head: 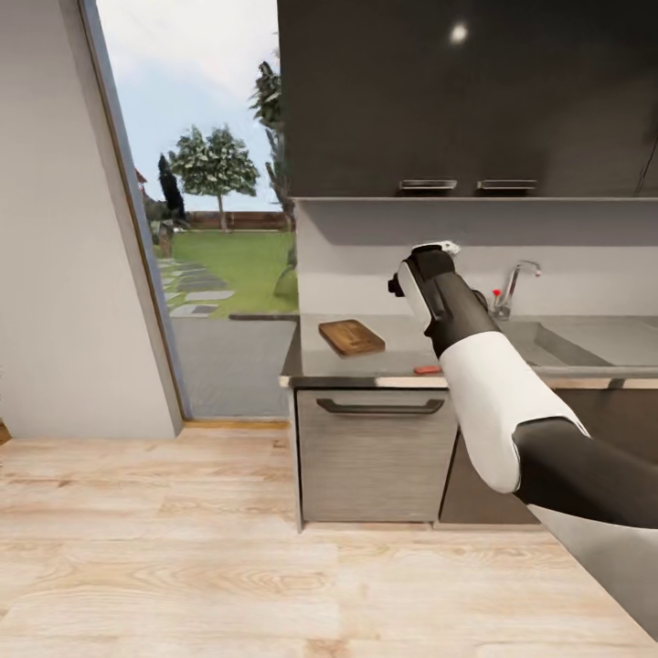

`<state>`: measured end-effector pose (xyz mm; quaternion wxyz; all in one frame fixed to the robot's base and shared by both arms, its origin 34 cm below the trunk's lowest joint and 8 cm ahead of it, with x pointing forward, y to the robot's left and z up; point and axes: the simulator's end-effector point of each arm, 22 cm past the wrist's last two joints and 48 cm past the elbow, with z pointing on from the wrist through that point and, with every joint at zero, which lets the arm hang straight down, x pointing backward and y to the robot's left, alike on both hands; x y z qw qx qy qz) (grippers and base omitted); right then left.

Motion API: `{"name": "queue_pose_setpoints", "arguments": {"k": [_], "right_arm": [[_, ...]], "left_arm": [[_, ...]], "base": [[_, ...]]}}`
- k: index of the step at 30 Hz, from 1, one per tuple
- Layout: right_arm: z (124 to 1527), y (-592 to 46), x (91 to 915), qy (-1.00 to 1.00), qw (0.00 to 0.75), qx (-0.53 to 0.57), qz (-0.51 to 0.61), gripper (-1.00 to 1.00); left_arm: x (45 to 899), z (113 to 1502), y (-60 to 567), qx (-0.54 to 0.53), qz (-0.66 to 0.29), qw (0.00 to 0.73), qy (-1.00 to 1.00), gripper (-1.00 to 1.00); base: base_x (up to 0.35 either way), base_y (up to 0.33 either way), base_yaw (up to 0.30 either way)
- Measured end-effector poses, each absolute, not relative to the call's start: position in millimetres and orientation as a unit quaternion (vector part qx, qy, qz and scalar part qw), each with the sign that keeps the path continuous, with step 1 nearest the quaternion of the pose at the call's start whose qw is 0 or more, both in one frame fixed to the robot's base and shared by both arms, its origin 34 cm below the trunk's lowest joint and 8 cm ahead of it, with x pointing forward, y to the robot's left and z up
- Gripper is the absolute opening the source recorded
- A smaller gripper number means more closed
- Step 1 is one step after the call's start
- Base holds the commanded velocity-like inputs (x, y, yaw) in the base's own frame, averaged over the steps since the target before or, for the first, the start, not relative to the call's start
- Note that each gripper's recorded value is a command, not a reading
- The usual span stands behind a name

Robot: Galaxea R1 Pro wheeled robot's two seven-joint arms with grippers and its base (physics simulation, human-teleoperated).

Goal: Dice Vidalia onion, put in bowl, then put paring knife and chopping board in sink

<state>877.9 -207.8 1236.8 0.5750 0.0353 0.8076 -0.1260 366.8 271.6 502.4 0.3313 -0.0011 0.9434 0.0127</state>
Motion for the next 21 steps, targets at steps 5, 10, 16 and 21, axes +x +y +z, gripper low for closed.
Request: {"name": "queue_pose_setpoints", "arguments": {"k": [5, 10, 16, 21], "right_arm": [[1227, -212, 882, 0.811, 0.572, 0.05, -0.111, 1.0], [1222, -219, 883, 0.815, 0.568, 0.067, -0.096, 1.0], [1212, -227, 883, 0.819, 0.559, 0.081, -0.099, 1.0], [1208, -228, 885, 0.819, 0.559, 0.084, -0.1, 1.0]], "left_arm": [[367, 502, 272, -0.001, 0.013, 0.332, 0.943, 1.0], [367, 503, 272, -0.001, 0.013, 0.332, 0.943, 1.0], [366, 502, 272, -0.001, 0.013, 0.331, 0.944, 1.0], [366, 502, 272, -0.001, 0.013, 0.331, 0.944, 1.0]], "base": [[0.1, 0.276, 0.0], [0.162, 0.276, 0.0], [0.207, 0.274, 0.0], [0.208, 0.272, 0.0]]}}
